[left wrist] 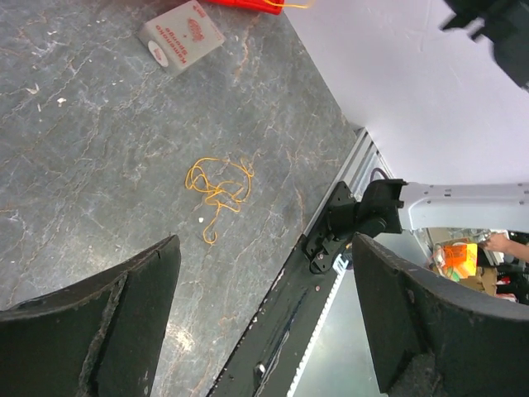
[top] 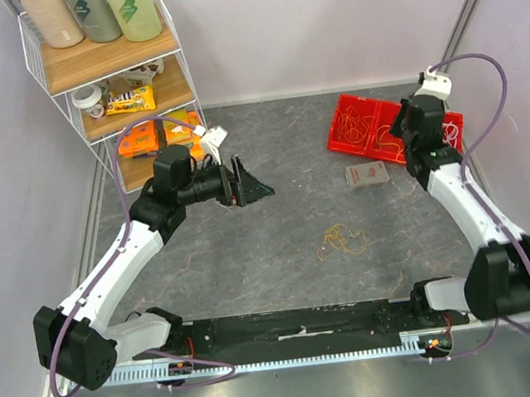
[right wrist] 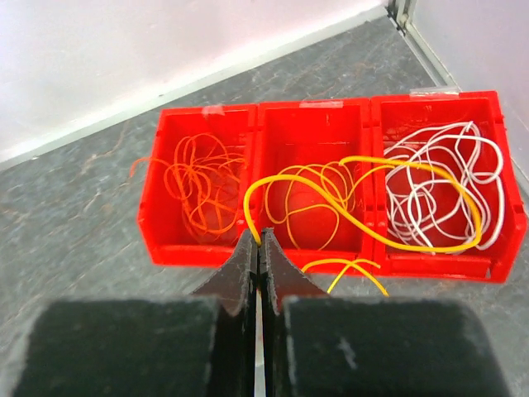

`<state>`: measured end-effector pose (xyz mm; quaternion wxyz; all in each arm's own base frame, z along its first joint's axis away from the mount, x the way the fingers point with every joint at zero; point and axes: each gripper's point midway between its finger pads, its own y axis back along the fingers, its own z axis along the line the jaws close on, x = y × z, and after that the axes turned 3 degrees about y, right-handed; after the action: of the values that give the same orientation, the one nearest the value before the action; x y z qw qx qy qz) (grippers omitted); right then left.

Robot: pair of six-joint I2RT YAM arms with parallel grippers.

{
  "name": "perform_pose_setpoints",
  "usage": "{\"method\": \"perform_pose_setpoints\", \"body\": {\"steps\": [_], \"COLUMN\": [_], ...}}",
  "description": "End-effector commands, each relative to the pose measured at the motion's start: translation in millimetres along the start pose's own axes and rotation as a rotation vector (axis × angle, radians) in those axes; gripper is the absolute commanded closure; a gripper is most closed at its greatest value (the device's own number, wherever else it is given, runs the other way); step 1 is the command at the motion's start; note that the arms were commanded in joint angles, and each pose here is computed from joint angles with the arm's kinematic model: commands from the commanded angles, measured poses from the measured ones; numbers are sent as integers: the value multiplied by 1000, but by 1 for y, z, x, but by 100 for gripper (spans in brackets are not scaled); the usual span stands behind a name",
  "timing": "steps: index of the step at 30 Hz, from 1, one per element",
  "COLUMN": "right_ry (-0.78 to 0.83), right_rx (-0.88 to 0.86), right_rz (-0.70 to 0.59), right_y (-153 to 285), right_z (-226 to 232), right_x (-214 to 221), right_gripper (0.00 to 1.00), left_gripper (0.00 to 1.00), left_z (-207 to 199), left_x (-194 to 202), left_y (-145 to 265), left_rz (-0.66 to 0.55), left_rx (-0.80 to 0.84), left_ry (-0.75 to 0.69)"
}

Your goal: Untangle the cables

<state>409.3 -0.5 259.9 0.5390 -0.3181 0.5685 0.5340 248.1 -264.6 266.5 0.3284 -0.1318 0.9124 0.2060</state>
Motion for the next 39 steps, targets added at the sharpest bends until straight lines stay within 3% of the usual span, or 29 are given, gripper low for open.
{"method": "perform_pose_setpoints", "body": {"steps": [1, 8, 15, 18, 20, 24, 26, 30, 34, 39], "right_ry": [-81, -22, -52, -50, -29, -5, -2, -30, 3, -11], "right_rx": [-57, -74, -40, 2, -16, -28, -23, -52, -204, -325], "right_rz": [-85, 3, 181, 280, 315, 272, 285, 344, 456, 605], "right_y": [-49, -125, -156, -159, -154, -130, -114, -69, 4, 86], "right_z": [-1, -3, -4, -12, -10, -10, -11, -4, 44, 64], "right_x": [-23, 14, 72, 96, 100, 75, 67, 79, 134, 208], "right_gripper": [100, 100, 100, 93, 82, 49, 42, 35, 34, 34], "left_gripper": [11, 11, 12, 12, 12, 12, 12, 12, 12, 17], "left_z": [-19, -23, -23, -22, -20, -20, -19, -18, -13, -10], "left_x": [-9, -7, -7, -7, -7, -6, -6, -5, -2, 10], "left_y": [2, 3, 3, 2, 2, 1, 1, 0, -5, -14], "left_rz": [-16, -9, -10, -8, -10, -8, -6, -2, 16, 91], "left_rx": [84, 111, 112, 108, 104, 103, 103, 106, 99, 139], "left_ry": [-24, -18, -18, -16, -15, -11, -12, -12, 0, 49]}}
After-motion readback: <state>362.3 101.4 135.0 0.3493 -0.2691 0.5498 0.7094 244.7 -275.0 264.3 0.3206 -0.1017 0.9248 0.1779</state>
